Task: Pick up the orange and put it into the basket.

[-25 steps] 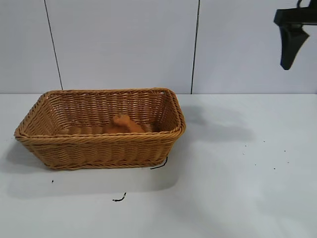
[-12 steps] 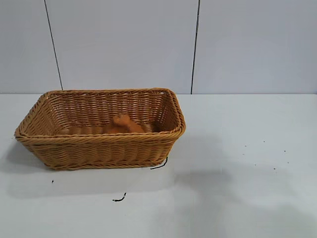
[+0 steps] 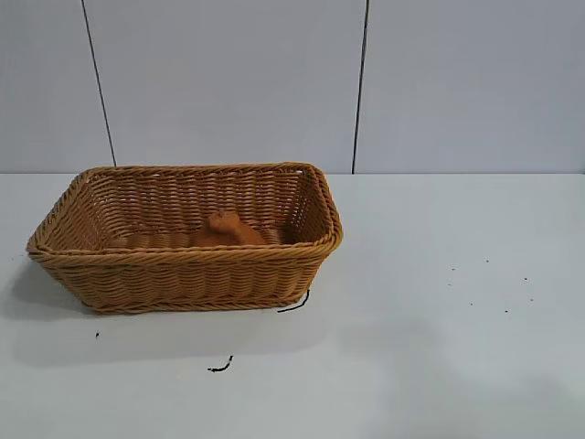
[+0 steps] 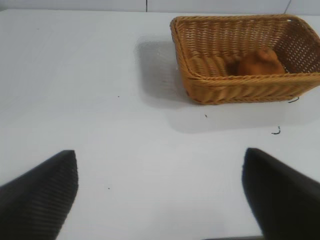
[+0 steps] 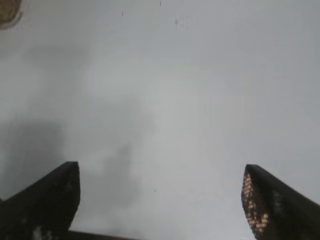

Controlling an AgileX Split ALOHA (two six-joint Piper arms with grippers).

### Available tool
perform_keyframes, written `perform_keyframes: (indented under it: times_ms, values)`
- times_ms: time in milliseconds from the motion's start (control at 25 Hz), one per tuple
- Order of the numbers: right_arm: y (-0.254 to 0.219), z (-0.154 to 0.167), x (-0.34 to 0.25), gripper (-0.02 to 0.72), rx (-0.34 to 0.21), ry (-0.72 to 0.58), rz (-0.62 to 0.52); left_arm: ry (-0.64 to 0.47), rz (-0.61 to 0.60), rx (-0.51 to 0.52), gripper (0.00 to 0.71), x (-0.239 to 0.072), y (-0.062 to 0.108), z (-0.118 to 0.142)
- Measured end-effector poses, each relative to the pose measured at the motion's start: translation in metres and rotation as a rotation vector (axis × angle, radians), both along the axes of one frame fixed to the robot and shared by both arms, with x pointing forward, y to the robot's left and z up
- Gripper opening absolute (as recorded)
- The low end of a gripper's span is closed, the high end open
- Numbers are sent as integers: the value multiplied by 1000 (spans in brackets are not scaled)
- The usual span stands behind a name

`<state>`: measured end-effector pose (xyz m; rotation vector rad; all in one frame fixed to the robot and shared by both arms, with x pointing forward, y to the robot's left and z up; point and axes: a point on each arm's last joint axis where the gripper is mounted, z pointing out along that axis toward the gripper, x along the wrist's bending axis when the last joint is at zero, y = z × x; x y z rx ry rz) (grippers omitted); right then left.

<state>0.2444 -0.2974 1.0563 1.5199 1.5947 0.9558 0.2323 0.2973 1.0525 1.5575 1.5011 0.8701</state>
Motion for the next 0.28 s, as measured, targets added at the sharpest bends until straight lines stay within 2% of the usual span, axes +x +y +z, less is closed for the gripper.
perform_keyframes:
  times_ms: [80,280]
  values:
    - [0,0,-8,629,1,-49,0,0,0,0,639,0,0,0]
    - [0,-1,-9,629,1,-54,0,1,0,0,639,0,0,0]
